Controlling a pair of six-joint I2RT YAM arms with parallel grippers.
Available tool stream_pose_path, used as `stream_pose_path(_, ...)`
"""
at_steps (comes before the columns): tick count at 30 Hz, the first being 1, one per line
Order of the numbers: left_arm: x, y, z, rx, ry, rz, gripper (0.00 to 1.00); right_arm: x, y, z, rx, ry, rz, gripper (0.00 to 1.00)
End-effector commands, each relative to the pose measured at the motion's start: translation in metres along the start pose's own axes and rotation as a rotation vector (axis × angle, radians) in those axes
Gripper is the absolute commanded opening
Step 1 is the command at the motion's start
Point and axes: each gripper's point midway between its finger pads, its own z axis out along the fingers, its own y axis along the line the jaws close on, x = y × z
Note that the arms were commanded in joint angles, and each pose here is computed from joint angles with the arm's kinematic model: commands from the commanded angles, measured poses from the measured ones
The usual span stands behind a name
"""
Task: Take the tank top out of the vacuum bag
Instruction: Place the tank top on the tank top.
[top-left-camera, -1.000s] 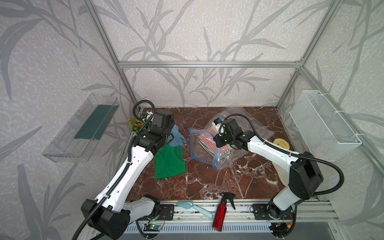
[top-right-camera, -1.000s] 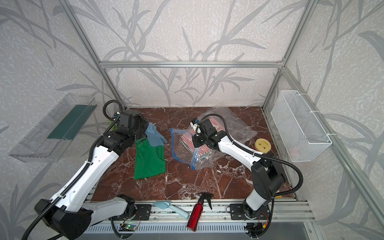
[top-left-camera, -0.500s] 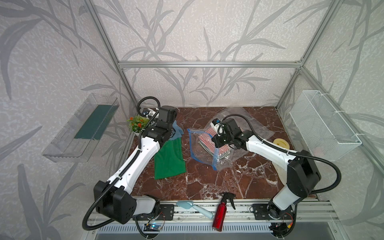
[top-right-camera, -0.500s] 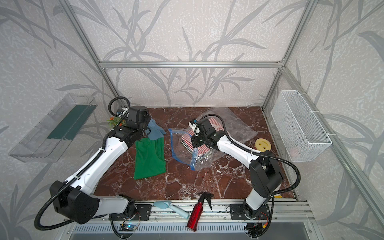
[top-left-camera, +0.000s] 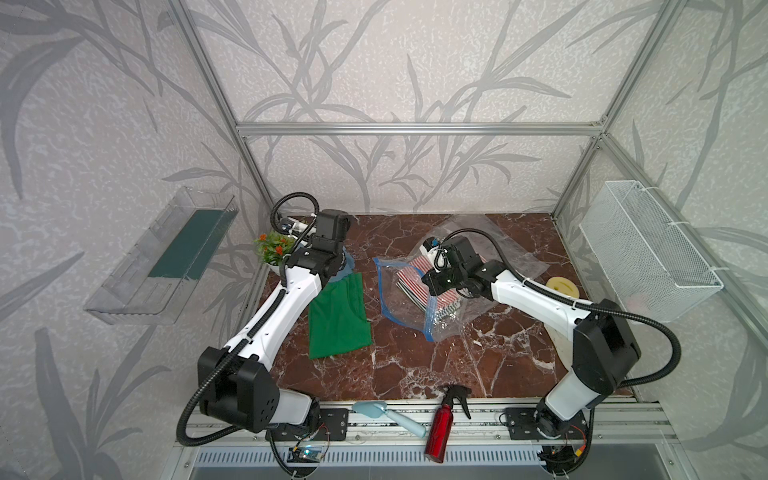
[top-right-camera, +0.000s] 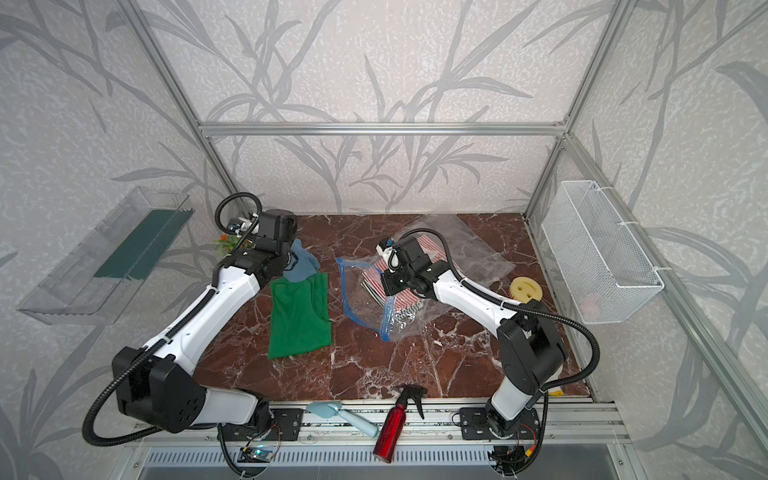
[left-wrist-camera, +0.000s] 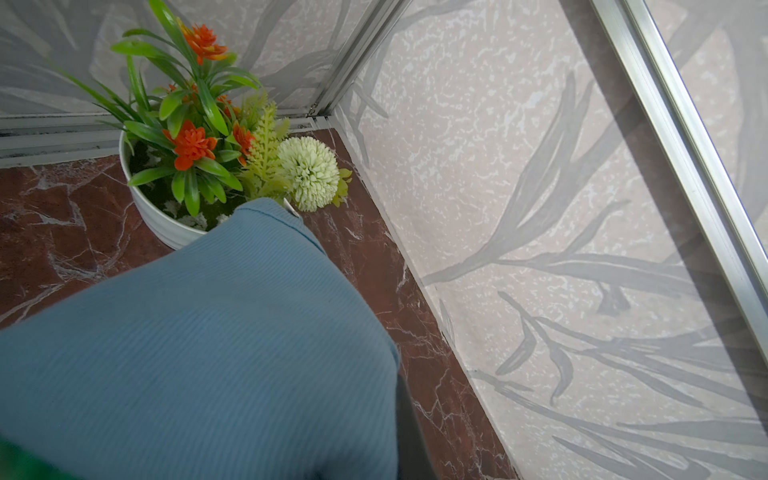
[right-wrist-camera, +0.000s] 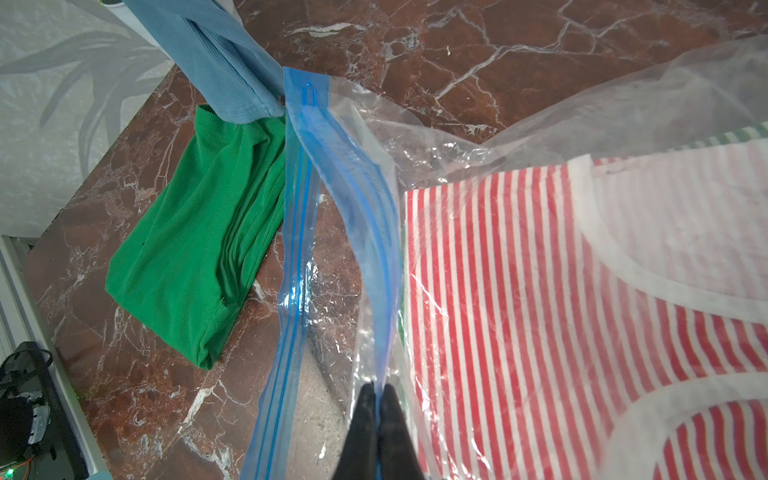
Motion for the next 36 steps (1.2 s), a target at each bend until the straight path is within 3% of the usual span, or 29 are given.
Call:
stream_pose_path(1,-0.020,-0.013,-0.001,0.028,-0.079,-0.053,0.00,-0.013,0.003,-0.002,-0.013,-0.022,-0.012,0.00)
stream_pose_path(15,-0.008,-0.021,0.043,-0.008,-0.073,-0.019,0.00,-0.005,0.002,-0.004,-0.010,-0.010,-0.007,0.00)
stream_pose_path(25,-0.015,-0.035,0.055,0.002,-0.072,-0.023,0.00,-0.004,0.008,-0.005,-0.034,-0.011,0.006,0.00)
stream_pose_path(36,0.035,0.035,0.043,-0.147,0.116,-0.066,0.00,-0.001,0.009,-0.006,-0.037,-0.011,0.009,0.00)
